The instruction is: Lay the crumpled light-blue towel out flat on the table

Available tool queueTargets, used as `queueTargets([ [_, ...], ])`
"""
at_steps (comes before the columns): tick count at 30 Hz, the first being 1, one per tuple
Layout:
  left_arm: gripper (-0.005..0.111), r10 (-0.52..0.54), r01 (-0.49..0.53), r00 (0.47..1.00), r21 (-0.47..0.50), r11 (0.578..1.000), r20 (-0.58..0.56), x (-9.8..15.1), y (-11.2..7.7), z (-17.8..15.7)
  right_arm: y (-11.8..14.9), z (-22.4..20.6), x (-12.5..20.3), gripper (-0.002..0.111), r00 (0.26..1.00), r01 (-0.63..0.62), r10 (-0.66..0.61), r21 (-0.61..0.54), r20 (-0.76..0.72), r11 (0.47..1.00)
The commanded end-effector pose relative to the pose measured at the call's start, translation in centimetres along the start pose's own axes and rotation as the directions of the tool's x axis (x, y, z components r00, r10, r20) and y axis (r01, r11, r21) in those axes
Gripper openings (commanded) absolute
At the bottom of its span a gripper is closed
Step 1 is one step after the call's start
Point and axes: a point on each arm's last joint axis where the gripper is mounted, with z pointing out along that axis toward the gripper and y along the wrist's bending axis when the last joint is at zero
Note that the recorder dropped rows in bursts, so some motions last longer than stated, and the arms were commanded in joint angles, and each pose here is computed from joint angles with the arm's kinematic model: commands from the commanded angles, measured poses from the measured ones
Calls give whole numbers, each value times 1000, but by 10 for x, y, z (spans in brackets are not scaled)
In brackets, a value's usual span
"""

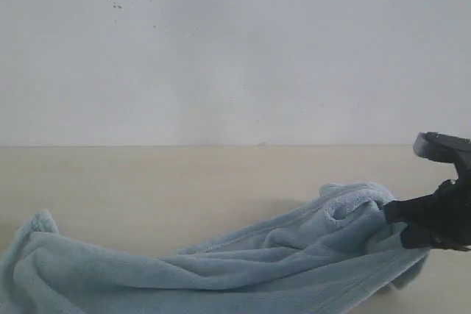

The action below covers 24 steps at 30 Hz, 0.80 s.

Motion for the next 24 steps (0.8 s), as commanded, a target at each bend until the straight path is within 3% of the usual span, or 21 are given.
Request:
queueTargets([
  [1, 59, 19, -19, 1000, 35, 999, -11, 2, -2, -1, 10, -50, -2, 10, 996, 65, -69, 70, 64, 995],
  [5, 59, 59, -57, 998, 121, 991, -15, 5, -6, -8, 21, -83, -6, 9, 978, 81, -93, 70, 188, 994],
  [10, 59, 135, -116, 989, 246, 962, -61, 15, -11, -21, 23, -84, -3, 9, 982, 86, -94, 55, 162, 995],
  [20, 59, 351, -210, 919, 527, 823, -181, 38, -28, -37, 22, -81, -2, 9, 985, 87, -94, 52, 146, 995],
  [24, 59, 387, -206, 890, 545, 813, -241, 43, -31, -34, 22, -81, -2, 9, 985, 87, -94, 52, 146, 995],
])
